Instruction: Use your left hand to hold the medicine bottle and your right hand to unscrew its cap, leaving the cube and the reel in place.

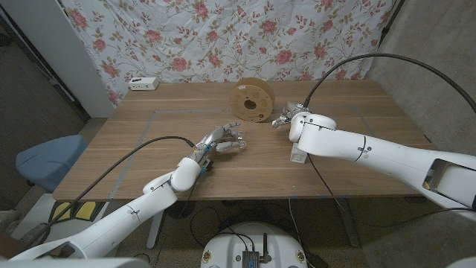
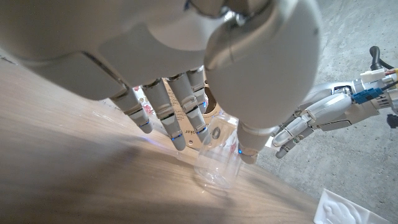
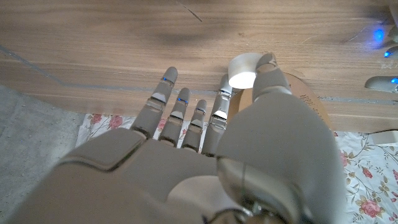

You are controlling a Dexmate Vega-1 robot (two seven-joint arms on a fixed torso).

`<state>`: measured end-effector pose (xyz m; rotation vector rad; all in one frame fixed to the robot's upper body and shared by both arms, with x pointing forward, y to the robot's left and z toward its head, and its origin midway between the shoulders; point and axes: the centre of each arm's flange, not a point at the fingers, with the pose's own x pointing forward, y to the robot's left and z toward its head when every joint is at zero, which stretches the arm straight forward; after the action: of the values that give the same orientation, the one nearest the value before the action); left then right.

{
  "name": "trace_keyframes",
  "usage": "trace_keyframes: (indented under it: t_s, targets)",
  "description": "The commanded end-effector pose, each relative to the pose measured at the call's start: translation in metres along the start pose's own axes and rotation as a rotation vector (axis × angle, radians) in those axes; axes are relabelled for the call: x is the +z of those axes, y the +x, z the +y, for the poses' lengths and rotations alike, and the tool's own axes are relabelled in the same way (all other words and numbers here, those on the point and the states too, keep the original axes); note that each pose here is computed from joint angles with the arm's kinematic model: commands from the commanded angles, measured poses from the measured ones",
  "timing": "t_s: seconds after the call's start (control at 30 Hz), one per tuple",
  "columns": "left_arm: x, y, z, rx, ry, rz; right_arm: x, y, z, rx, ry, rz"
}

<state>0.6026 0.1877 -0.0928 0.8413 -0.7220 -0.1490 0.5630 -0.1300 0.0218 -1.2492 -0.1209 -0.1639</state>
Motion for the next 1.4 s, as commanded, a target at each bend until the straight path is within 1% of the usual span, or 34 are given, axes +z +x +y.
trace_keyframes:
  t_s: [0.03, 0.13, 0.43, 1.23, 1.4]
  targets:
    - [-0.002, 0.001, -0.001, -0.014, 0.001, 0.006, -0.001, 0.003, 0.014, -0.010, -0.015, 0.009]
    - [-0.003, 0.000, -0.002, -0.017, -0.001, 0.010, -0.001, 0.003, 0.017, -0.012, -0.031, 0.016]
    - [-0.003, -0.003, -0.002, -0.022, 0.002, 0.016, -0.003, 0.001, 0.022, -0.016, -0.030, 0.025]
    - [-0.003, -0.008, -0.004, -0.039, 0.002, 0.025, -0.003, -0.002, 0.025, -0.020, -0.033, 0.022]
    - [-0.003, -0.008, -0.003, -0.042, 0.002, 0.027, -0.005, -0.001, 0.028, -0.012, -0.026, 0.029]
